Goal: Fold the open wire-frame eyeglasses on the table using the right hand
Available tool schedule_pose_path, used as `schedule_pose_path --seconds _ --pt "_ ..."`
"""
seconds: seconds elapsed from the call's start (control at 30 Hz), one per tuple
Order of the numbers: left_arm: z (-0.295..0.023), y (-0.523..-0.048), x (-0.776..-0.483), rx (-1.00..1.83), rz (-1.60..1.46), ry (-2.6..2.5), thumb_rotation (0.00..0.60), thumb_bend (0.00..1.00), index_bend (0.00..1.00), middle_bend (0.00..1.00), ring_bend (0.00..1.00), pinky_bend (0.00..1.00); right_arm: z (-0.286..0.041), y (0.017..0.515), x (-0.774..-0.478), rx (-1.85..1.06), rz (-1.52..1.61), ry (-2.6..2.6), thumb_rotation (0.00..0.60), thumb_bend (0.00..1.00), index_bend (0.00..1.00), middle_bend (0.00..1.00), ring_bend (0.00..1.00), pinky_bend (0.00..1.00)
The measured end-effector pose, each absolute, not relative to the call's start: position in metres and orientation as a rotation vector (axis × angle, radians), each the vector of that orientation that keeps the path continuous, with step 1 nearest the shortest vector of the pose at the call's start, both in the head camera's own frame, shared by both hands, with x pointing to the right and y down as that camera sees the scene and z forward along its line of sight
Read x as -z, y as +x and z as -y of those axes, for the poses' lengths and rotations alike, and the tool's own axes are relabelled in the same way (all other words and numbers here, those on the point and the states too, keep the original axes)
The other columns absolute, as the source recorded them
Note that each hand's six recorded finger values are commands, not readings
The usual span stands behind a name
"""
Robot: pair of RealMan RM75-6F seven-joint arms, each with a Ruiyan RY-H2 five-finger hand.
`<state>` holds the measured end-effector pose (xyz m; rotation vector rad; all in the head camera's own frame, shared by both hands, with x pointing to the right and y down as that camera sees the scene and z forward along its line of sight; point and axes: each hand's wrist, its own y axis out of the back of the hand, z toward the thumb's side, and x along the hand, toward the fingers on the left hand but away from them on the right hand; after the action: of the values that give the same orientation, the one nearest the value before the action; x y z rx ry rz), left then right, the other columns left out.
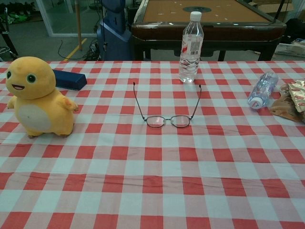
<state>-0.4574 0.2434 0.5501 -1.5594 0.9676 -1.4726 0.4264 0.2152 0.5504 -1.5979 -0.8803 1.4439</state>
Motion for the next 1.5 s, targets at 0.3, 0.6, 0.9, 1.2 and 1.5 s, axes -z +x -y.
schedule_pose_path --seconds 0.3,0.6,0.9,1.2,1.5 --pt "-0.243 -0.459 -0.55 1.475 -0.97 -1.557 0.6 0.26 0.11 0.1 0.14 0.14 -0.213 0.423 -0.553 -1.435 0.87 -1.606 0.6 0.55 0.0 0.17 0.04 0.21" --pt "-0.245 -0.46 -0.552 1.482 -0.972 -1.56 0.6 0.26 0.11 0.1 0.14 0.14 -0.197 0.398 -0.562 -1.373 0.785 -1.645 0.6 0.55 0.0 0.36 0.31 0.31" --pt "-0.248 -0.466 -0.552 1.499 -0.982 -1.55 0.6 0.26 0.11 0.1 0.14 0.14 -0.18 0.351 -0.596 -1.325 0.616 -1.774 0.6 0.68 0.0 0.83 0.77 0.78" --pt "-0.248 -0.472 -0.551 1.514 -0.989 -1.539 0.6 0.26 0.11 0.1 0.14 0.14 -0.172 0.295 -0.64 -1.321 0.408 -1.904 0.6 0.9 0.0 0.97 0.92 0.92" --pt "-0.249 -0.477 -0.55 1.528 -0.996 -1.528 0.6 0.26 0.11 0.1 0.14 0.14 -0.16 0.255 -0.661 -1.281 0.323 -1.857 0.6 1.0 0.0 1.0 0.96 0.96"
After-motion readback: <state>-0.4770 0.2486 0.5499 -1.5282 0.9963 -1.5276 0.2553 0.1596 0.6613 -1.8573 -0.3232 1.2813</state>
